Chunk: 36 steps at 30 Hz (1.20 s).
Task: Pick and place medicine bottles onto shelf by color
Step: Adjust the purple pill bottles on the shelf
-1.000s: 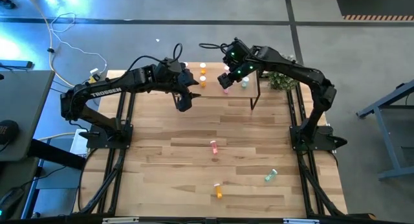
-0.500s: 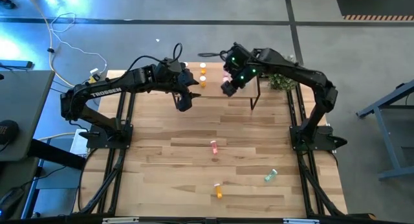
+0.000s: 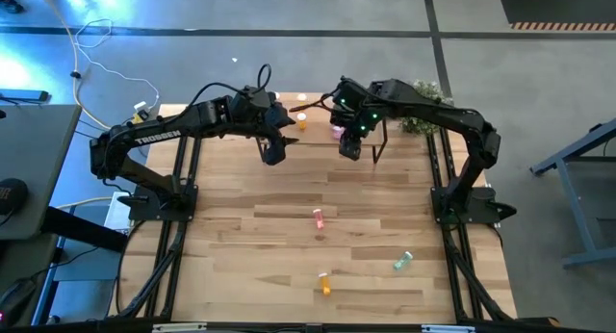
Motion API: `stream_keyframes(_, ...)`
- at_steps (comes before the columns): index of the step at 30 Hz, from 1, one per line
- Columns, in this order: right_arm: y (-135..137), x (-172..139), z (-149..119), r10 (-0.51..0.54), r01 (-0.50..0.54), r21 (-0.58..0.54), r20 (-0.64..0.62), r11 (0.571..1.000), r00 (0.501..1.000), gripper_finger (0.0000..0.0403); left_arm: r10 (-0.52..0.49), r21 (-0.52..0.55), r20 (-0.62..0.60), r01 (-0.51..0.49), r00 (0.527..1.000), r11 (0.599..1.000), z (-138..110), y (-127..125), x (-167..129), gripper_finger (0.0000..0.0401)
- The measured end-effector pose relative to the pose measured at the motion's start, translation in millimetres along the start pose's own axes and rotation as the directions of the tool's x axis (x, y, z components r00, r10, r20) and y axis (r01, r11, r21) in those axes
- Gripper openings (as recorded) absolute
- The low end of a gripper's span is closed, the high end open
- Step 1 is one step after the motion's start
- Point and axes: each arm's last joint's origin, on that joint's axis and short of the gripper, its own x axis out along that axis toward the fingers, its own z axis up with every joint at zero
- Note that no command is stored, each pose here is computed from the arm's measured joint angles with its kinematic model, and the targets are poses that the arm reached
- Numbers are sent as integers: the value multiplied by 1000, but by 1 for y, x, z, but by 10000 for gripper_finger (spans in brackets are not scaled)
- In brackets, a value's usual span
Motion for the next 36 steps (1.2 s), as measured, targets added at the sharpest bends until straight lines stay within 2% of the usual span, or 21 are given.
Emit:
stream_keyframes(6,-5,0,-1,-47,47,-24,-10,999,999,174,0,0,0,0,1000,1000,0,0,0,236)
stream_keyframes(14,-11,24,-7,-26,26,-20,-30,999,999,174,0,0,1,0,1000,1000,0,0,0,236)
stream_keyframes(22,-15,28,-2,-34,35,-39,33,999,999,174,0,0,1,0,1000,1000,0,0,0,236)
stream_keyframes(36,-19,39,0,-16,16,-28,9,999,1000,174,0,0,0,0,1000,1000,0,0,0,236)
